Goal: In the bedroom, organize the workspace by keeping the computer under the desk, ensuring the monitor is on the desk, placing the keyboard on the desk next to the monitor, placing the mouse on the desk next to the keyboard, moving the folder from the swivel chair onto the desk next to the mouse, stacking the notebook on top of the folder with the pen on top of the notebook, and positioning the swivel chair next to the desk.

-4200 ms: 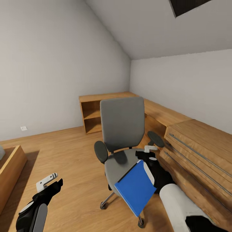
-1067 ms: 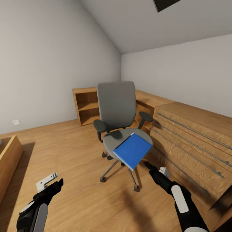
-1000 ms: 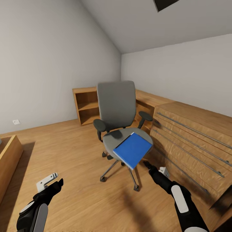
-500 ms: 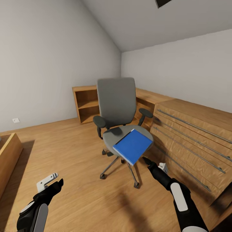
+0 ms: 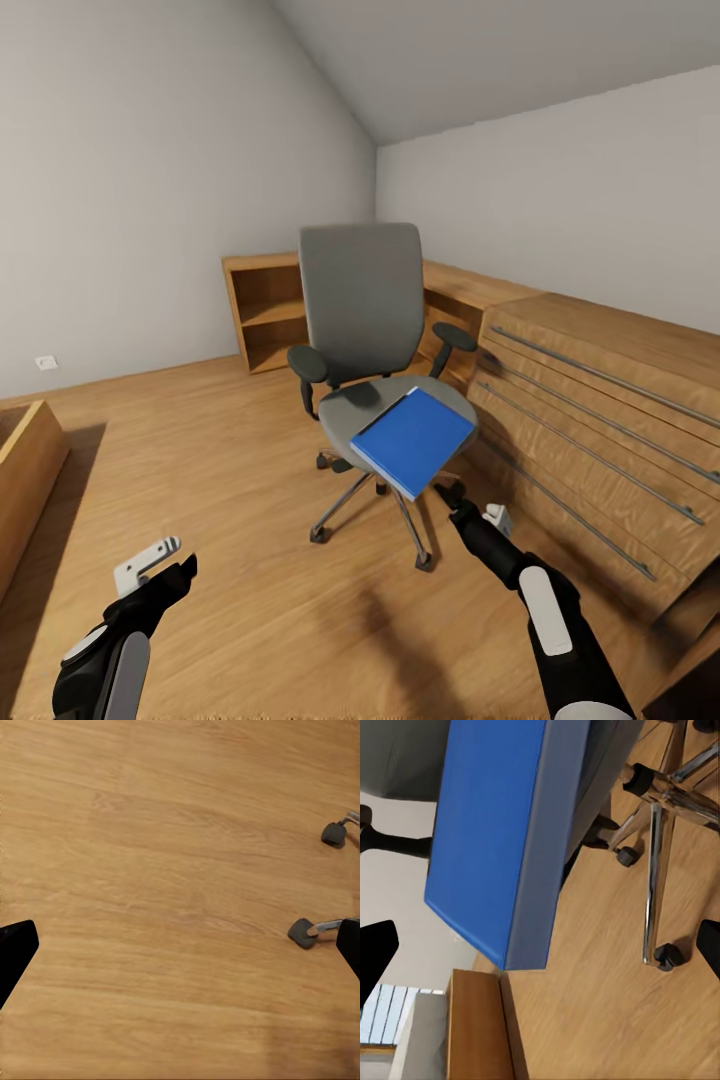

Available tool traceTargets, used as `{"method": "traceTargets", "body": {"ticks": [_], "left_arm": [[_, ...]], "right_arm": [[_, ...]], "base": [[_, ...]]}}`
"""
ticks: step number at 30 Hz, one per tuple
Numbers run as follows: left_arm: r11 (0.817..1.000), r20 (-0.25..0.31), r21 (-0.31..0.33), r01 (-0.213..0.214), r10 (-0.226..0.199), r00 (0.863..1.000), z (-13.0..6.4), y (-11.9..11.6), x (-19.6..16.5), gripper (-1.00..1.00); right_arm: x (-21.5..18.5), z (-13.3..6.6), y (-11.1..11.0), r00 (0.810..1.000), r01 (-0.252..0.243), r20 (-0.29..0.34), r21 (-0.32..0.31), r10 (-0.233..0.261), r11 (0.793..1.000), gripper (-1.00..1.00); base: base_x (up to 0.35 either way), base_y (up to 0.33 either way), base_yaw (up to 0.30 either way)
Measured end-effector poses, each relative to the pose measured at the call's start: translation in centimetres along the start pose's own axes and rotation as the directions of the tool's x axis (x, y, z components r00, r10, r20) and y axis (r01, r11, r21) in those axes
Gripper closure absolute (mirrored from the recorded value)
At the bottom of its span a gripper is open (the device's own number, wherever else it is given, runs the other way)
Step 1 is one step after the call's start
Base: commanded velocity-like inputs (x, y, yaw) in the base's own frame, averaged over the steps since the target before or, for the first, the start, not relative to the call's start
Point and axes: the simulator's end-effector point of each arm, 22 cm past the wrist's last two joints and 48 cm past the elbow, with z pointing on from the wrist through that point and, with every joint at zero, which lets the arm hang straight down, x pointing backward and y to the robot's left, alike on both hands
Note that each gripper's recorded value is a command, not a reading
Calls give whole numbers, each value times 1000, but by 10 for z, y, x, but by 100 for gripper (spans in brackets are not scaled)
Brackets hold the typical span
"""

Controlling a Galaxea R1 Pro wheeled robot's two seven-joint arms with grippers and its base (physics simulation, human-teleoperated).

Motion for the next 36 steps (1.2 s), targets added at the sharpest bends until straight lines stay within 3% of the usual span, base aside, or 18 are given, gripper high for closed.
{"method": "traceTargets", "body": {"ticks": [5, 10, 11, 14, 24, 32, 36], "left_arm": [[1000, -15, -9, -5, 5, 1000, 5, 2, 8, -100], [1000, -32, -18, -11, 11, 999, 10, 5, 16, -100], [1000, -32, -18, -12, 11, 999, 10, 5, 16, -100], [1000, -35, -16, -12, 11, 999, 10, 5, 17, -100], [1000, -33, -15, -13, 12, 999, 10, 5, 16, -100], [1000, -39, -18, -16, 15, 999, 12, 6, 19, -100], [1000, -42, -18, -15, 15, 999, 12, 6, 20, -100]], "right_arm": [[10, 6, -10, 999, -35, -8, 10, 35, 999, -100], [25, 9, -29, 993, -114, -33, 24, 115, 993, -100], [30, 9, -32, 988, -149, -37, 22, 150, 989, -100], [31, 9, -31, 983, -177, -39, 12, 177, 984, -100], [31, 10, -27, 983, -180, -41, 1, 180, 984, -100], [48, 16, 1, 985, -154, -96, -85, 146, 984, -100], [50, 16, 5, 985, -150, -102, -96, 141, 984, -100]], "base": [[0, 0, 0], [0, 0, 0], [0, 0, 0], [0, 0, 0], [84, 34, 0], [28, 10, 0], [2, 1, 0]]}}
